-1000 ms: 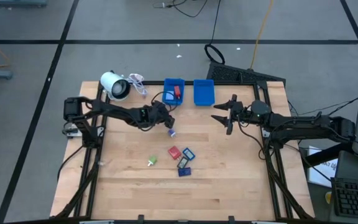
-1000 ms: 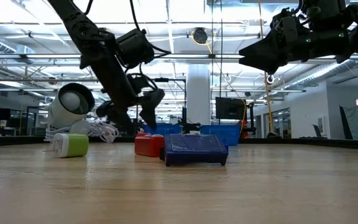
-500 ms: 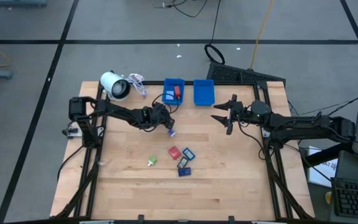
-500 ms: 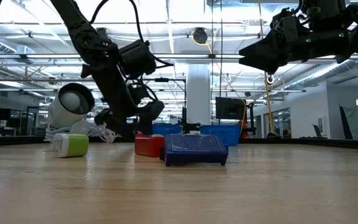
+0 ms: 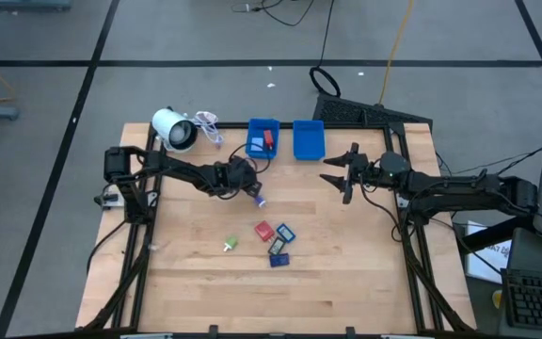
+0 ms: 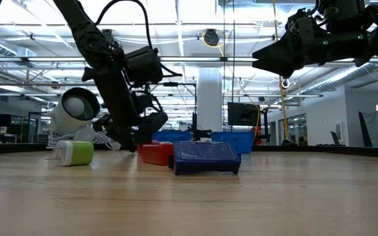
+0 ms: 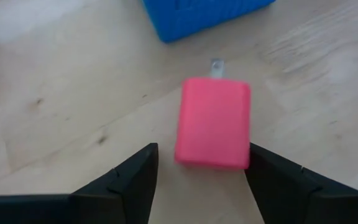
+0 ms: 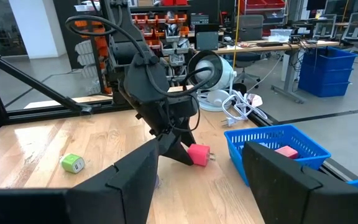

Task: Pick & Place Office items
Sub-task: Put the pink charger adapter into the left basket

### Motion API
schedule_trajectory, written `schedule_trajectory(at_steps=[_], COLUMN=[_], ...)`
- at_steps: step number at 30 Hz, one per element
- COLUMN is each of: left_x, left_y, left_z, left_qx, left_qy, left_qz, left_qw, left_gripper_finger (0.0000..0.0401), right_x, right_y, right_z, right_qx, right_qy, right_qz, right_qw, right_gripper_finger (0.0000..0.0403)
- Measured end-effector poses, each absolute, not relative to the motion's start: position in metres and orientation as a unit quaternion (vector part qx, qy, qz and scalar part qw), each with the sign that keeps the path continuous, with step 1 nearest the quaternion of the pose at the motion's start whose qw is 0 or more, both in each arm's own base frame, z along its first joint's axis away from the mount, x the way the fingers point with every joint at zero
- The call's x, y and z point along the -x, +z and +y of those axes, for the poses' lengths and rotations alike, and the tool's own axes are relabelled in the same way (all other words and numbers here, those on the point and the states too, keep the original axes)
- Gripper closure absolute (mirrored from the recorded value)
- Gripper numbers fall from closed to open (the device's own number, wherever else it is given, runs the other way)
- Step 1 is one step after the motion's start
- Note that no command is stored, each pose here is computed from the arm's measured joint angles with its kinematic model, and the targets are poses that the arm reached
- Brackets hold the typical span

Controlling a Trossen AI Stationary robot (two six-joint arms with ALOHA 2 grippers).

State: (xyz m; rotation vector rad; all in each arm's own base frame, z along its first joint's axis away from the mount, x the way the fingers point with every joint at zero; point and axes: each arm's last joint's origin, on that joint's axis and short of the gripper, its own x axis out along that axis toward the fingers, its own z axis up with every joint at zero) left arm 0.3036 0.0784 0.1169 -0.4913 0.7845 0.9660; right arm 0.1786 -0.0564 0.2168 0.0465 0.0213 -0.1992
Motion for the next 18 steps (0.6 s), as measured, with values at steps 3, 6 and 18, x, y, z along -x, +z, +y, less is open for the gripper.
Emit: schedule_trajectory(at_steps=[3,6,18], left_x=[-0.3058,-0.3081,-0.3089], left_y=[0.1183,0.1198,0.1204], left_z=[0.0789,0.0794,0.0796], left_qx=[0.218,0.207,0.208], left_qy=[0.439,0.431,0.430], left_qz=[0.359,0.354,0.350], left_qw=[0.794,0.804,0.806], left_gripper_finger=[0.0175,0.0178,0.0175], right_x=[-0.1786,-0.1786,-0.1785], right_y=[0.2168,0.2168,0.2166], right_z=[-0.0564,-0.0564,-0.0565], right_qx=[-0.023,-0.023,-0.023], right_qy=[-0.099,-0.099,-0.100], right_qz=[0.011,0.011,0.011], right_qw=[0.995,0.995,0.995], right_gripper_finger=[0.0181,0.0181,0.0181])
